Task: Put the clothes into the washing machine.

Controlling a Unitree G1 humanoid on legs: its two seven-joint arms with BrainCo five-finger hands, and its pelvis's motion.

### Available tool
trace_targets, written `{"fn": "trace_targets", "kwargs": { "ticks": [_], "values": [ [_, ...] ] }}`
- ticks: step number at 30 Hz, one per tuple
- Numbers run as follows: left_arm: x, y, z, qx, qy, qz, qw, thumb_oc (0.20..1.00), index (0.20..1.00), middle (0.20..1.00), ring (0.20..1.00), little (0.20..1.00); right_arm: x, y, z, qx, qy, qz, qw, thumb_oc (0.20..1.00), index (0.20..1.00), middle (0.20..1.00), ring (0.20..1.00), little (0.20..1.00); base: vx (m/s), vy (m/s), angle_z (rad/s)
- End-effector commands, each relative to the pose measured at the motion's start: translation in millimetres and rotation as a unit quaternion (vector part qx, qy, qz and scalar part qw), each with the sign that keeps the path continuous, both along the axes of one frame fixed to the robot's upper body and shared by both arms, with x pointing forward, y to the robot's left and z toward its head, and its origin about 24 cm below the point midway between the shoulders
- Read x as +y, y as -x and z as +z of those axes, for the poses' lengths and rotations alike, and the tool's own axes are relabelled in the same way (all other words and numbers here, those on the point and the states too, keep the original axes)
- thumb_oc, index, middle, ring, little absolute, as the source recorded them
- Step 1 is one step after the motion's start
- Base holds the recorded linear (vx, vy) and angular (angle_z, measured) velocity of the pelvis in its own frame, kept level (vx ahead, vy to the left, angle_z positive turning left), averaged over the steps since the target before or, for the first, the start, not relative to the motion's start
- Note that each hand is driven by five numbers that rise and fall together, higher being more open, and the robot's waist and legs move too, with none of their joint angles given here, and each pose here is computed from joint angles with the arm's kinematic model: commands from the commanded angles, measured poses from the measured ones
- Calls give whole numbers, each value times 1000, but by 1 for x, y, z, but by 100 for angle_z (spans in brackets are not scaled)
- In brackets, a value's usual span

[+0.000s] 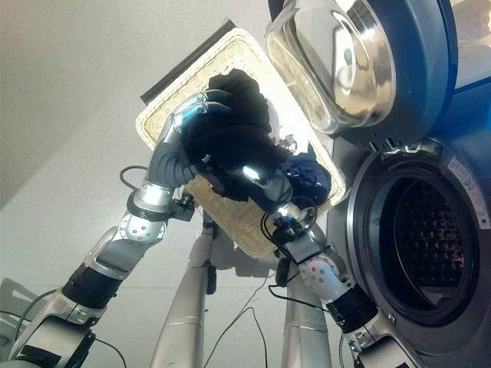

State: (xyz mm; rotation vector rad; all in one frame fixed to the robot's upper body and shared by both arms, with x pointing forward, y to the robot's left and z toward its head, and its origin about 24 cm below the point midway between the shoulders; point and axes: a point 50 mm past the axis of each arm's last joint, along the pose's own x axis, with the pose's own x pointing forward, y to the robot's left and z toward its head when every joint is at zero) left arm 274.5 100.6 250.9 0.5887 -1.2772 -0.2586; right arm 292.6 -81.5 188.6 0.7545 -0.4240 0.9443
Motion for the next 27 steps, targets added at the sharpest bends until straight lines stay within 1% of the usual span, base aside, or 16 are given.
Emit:
{"fn": "trace_targets", "kwargs": {
  "ticks": [1, 5, 11, 15, 17, 18, 19, 20, 27],
  "values": [
    [-16, 14, 8, -48, -38, -39, 997, 200, 200, 200, 200, 200, 5, 25, 42, -100, -79, 39, 991, 200, 200, 200, 200, 200, 0, 0, 0],
    [-18, 13, 9, -51, -57, -37, 996, 200, 200, 200, 200, 200, 4, 25, 42, -96, -85, 37, 991, 200, 200, 200, 200, 200, 0, 0, 0],
    [-18, 12, 9, -51, -65, -29, 996, 200, 200, 200, 200, 200, 1, 24, 43, -95, -98, 29, 990, 200, 200, 200, 200, 200, 0, 0, 0],
    [-17, 9, 9, -46, -68, -13, 997, 200, 200, 200, 200, 200, -1, 24, 44, -100, -104, 17, 989, 200, 200, 200, 200, 200, 0, 0, 0],
    [-14, 1, 6, -31, -63, 21, 997, 200, 200, 200, 200, 200, -7, 22, 47, -112, -114, -5, 987, 200, 200, 200, 200, 200, 0, 0, 0],
    [-10, -4, 5, -15, -57, 42, 997, 586, 586, 586, 586, 586, -13, 21, 50, -121, -124, -22, 985, 200, 200, 200, 200, 200, 0, 0, 0],
    [-8, -6, 5, -9, -53, 49, 997, 944, 944, 944, 944, 944, -15, 21, 51, -125, -128, -28, 984, 200, 200, 200, 200, 200, 0, 0, 0],
    [-6, -8, 5, -3, -48, 56, 997, 1000, 1000, 1000, 1000, 1000, -18, 21, 53, -129, -133, -37, 982, 200, 200, 200, 200, 200, 0, 0, 0],
    [6, -14, -2, 26, -16, 81, 996, 1000, 1000, 1000, 1000, 1000, -36, 23, 63, -160, -169, -90, 968, 200, 200, 200, 200, 200, 0, 0, 0]
  ]
}}
